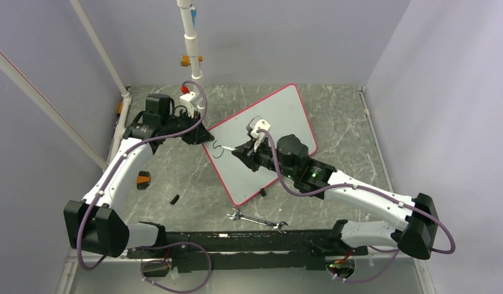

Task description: Write a sentence on the whiteboard

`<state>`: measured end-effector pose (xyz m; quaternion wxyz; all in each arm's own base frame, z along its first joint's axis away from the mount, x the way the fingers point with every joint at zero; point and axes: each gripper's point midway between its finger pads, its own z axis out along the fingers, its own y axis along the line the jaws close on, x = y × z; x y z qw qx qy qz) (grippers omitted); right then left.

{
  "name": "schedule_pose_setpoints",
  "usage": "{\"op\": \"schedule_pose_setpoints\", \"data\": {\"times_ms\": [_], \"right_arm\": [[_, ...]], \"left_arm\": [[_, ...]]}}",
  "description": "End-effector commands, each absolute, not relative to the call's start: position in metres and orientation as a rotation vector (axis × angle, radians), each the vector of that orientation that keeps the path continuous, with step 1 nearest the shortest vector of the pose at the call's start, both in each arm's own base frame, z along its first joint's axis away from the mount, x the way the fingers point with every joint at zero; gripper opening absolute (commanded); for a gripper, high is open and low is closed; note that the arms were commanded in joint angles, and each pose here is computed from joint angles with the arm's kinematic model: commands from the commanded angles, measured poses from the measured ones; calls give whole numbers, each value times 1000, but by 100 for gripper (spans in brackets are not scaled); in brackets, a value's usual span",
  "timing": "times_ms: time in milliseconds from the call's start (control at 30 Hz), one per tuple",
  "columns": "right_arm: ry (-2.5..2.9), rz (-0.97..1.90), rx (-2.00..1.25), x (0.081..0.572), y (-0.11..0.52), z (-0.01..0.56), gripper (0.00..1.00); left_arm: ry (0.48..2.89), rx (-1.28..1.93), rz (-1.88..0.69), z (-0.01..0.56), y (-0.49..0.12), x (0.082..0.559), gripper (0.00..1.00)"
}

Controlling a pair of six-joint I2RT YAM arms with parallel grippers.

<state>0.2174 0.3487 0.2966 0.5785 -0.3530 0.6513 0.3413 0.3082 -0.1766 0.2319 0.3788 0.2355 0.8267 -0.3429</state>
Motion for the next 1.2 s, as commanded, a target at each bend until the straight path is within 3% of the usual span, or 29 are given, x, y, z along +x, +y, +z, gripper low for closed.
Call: {"op": "schedule_pose_setpoints", "data": {"times_ms": [0, 1167], "right_arm": [[1555, 756, -800, 226, 342, 283, 0], [1552, 890, -804, 255, 345, 281, 0]], "left_arm": [[2062, 651, -644, 231, -155, 325, 0], [2055, 668, -654, 235, -160, 321, 0]]}}
